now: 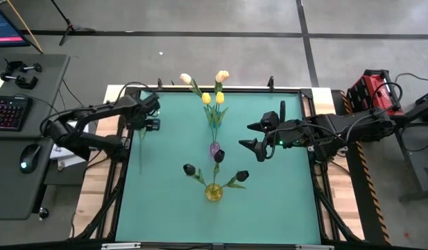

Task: Sort flowers into vase by color
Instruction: Put the yellow flower into the purple vase

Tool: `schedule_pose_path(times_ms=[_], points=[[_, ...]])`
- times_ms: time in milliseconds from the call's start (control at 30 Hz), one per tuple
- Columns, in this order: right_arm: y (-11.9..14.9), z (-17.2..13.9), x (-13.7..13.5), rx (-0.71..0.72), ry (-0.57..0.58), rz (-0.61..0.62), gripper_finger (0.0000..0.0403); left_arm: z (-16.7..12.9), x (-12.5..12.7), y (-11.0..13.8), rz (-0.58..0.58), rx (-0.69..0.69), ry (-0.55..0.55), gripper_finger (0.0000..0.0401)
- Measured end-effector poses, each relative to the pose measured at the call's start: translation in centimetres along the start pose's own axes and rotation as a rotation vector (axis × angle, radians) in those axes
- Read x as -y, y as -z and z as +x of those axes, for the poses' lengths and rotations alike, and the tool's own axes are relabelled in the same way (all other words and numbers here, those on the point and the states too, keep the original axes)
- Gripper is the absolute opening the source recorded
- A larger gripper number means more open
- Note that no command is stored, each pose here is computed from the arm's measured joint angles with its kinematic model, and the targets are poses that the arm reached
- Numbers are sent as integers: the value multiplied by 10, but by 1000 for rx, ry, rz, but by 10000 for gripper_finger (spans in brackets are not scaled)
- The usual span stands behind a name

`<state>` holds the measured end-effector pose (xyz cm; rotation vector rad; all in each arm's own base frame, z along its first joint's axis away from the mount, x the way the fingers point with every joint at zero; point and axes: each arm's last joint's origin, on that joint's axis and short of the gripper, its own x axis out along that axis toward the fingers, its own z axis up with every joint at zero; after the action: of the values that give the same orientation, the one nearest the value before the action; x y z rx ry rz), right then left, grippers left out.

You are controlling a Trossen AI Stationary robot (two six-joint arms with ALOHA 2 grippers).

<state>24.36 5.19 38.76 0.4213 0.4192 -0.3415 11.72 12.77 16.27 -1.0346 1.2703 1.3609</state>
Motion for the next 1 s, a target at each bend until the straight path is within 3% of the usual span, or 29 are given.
schedule_pose_path(times_ms=[167, 433, 567, 733, 900, 1000], points=[[0, 0, 0, 0, 0, 2, 351, 15, -6, 10, -36, -9, -12, 213], [0, 0, 0, 0, 0, 2, 351, 20, 0, 6, -67, 41, 61, 196], [0, 0, 0, 0, -1, 2, 351, 21, 2, 4, -60, 52, 69, 142], [0, 0, 0, 0, -1, 34, 351, 22, 4, 3, -39, 56, 85, 17], [1, 0, -1, -9, -14, 49, 351, 9, 14, 2, -16, 141, 217, 5], [1, -1, -2, -10, -22, 49, 351, -11, 18, 5, 9, 264, 328, 3]])
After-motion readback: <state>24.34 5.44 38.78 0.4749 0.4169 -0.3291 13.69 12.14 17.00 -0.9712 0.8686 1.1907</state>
